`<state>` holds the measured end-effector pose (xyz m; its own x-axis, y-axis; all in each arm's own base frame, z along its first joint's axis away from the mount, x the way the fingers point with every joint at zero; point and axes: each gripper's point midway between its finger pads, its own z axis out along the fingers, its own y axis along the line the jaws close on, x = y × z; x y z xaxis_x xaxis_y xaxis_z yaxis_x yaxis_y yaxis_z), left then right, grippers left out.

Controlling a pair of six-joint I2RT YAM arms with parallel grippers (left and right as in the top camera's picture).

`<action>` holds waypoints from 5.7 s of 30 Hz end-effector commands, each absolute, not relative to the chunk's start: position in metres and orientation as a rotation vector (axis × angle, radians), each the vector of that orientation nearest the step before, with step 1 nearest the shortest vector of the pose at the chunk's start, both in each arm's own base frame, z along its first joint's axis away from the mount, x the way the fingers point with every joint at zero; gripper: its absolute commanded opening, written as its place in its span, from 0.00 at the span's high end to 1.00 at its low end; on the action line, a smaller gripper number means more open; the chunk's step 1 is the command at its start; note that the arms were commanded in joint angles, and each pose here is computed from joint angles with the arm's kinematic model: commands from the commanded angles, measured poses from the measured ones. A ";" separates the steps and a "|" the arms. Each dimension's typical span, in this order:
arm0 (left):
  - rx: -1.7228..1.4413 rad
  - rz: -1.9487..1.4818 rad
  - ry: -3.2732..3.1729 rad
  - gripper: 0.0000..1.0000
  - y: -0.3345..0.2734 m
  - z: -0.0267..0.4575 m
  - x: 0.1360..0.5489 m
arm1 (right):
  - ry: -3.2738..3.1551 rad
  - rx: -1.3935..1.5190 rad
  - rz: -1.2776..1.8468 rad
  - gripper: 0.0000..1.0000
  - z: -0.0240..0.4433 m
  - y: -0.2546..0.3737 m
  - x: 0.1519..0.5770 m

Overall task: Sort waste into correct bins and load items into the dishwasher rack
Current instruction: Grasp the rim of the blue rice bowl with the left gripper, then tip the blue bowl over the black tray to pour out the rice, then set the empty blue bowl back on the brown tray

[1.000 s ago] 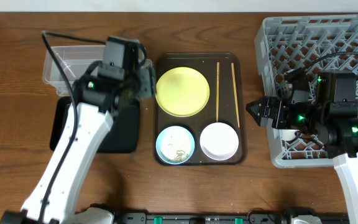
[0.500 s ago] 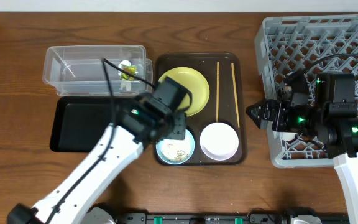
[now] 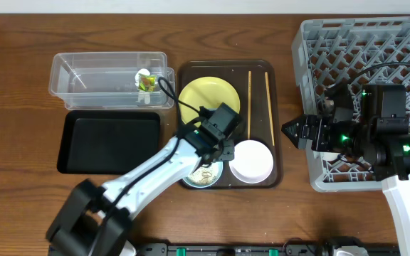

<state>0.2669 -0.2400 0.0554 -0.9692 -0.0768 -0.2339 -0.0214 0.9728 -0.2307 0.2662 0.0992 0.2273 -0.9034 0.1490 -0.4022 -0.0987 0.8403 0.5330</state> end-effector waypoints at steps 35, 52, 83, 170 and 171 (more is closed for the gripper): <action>-0.154 -0.603 2.775 0.94 -0.129 0.177 0.249 | 2.572 0.002 0.783 0.05 0.232 0.102 0.266; -0.332 -1.618 2.205 0.94 -0.042 0.207 0.299 | 2.571 0.002 0.783 0.07 0.232 0.102 0.266; -0.693 -1.851 2.024 0.94 -0.001 0.164 0.307 | 2.556 -0.004 0.781 0.07 0.234 0.103 0.269; 0.276 -0.261 2.266 0.15 -0.149 0.269 0.252 | 2.559 0.020 0.672 0.01 0.230 0.090 0.275; 0.274 -0.264 2.260 0.15 -0.148 0.271 0.251 | 2.559 0.020 0.672 0.01 0.230 0.090 0.275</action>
